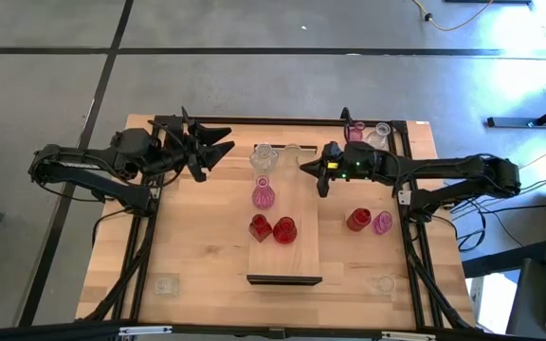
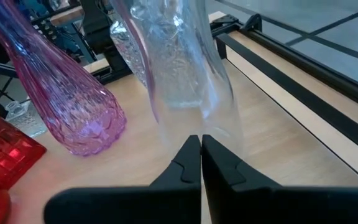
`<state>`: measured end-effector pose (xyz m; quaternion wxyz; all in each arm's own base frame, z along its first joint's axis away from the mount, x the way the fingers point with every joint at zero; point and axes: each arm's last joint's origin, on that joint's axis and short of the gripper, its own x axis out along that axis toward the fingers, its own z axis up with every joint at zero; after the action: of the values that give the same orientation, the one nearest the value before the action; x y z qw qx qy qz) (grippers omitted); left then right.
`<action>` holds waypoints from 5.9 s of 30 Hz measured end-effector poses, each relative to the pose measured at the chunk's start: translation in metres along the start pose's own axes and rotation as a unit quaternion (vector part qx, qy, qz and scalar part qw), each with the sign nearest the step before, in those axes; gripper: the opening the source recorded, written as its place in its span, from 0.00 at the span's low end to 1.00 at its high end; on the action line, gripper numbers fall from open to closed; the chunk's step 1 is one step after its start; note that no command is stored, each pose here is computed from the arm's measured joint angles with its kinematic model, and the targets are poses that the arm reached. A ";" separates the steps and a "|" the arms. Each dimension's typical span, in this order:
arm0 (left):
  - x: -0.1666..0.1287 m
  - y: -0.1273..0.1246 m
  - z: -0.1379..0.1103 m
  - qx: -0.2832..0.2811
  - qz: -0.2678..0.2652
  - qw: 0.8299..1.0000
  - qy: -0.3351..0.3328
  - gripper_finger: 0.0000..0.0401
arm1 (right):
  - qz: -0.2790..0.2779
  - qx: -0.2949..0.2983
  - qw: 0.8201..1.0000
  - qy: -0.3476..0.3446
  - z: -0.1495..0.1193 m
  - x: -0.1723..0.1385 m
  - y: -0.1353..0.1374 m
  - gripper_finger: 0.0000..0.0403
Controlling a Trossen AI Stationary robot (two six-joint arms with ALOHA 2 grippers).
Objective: Sort vases onto shelf
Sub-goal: Put the transparent vase on the shelf aligned with the other transparent vase, then put the transparent vase on the shelf aligned with the other transparent vases
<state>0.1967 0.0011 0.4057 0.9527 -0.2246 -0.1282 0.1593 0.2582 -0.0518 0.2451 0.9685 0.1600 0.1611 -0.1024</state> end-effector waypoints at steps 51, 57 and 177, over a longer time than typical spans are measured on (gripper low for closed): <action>0.000 0.000 0.000 0.001 0.003 1.000 0.001 0.68 | -0.060 0.000 0.998 -0.033 0.001 0.008 -0.004 0.00; 0.000 0.000 0.000 0.001 0.004 1.000 0.002 0.68 | -0.166 -0.014 0.985 -0.034 0.016 -0.008 -0.005 0.00; -0.001 -0.001 -0.005 0.009 -0.016 0.999 0.028 0.68 | -0.044 0.099 0.944 0.311 0.139 -0.023 0.006 0.00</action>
<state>0.1977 -0.0015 0.4020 0.9603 -0.2185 -0.1038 0.1389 0.2774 -0.0905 0.3793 0.8439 0.2719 0.4503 -0.1059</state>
